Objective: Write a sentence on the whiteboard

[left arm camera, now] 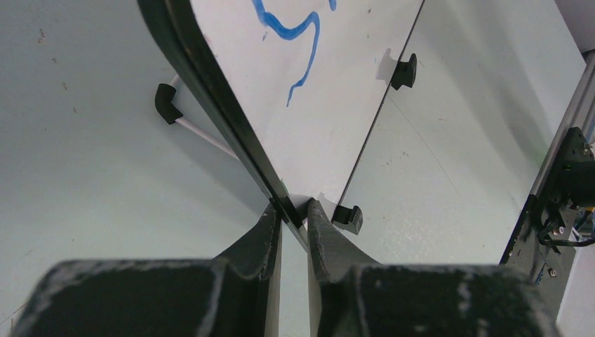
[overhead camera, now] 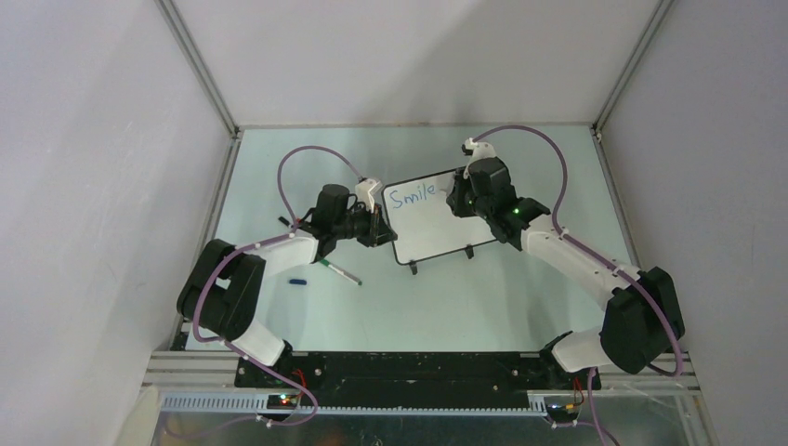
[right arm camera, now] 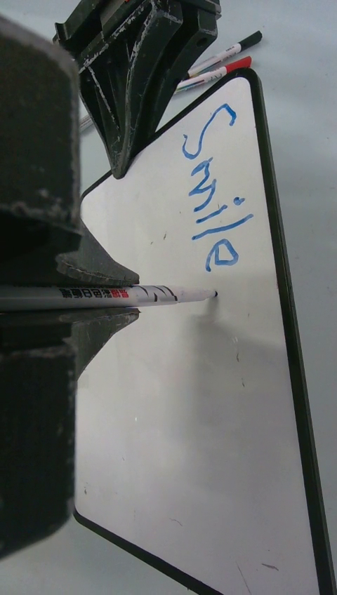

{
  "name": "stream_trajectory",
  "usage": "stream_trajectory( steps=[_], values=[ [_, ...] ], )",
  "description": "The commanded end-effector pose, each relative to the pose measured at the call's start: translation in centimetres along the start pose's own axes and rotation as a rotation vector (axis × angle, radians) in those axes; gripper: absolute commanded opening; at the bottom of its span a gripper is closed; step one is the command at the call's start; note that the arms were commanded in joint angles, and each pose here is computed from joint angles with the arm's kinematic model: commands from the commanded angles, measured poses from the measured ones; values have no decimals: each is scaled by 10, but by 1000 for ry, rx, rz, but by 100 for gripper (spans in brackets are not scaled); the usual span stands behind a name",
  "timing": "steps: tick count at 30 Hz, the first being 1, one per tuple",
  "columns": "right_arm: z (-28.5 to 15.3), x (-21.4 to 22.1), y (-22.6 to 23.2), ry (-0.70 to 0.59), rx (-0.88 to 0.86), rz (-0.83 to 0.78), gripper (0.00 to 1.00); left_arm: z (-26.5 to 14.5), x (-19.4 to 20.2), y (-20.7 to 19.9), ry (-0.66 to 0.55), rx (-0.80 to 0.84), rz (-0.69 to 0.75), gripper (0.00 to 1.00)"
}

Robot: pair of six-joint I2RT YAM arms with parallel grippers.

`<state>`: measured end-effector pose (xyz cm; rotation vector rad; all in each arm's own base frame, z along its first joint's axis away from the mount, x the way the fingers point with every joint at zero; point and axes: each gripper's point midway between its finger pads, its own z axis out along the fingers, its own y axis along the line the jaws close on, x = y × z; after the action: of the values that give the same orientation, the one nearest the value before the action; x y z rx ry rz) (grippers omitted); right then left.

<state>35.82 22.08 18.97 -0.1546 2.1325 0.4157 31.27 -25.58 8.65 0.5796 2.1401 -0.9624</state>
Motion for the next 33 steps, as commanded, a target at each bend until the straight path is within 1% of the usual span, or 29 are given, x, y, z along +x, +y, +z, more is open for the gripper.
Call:
stream_trajectory(
  steps=[1,15,33],
  values=[
    [1,-23,2,-56,9,25,0,2,7,22,30,-103,28,0],
    [4,-20,-1,-42,7,37,0,1,7,21,29,-103,32,0],
    [-5,-13,-2,-7,4,22,0,0,7,22,29,-109,34,0]
  ],
)
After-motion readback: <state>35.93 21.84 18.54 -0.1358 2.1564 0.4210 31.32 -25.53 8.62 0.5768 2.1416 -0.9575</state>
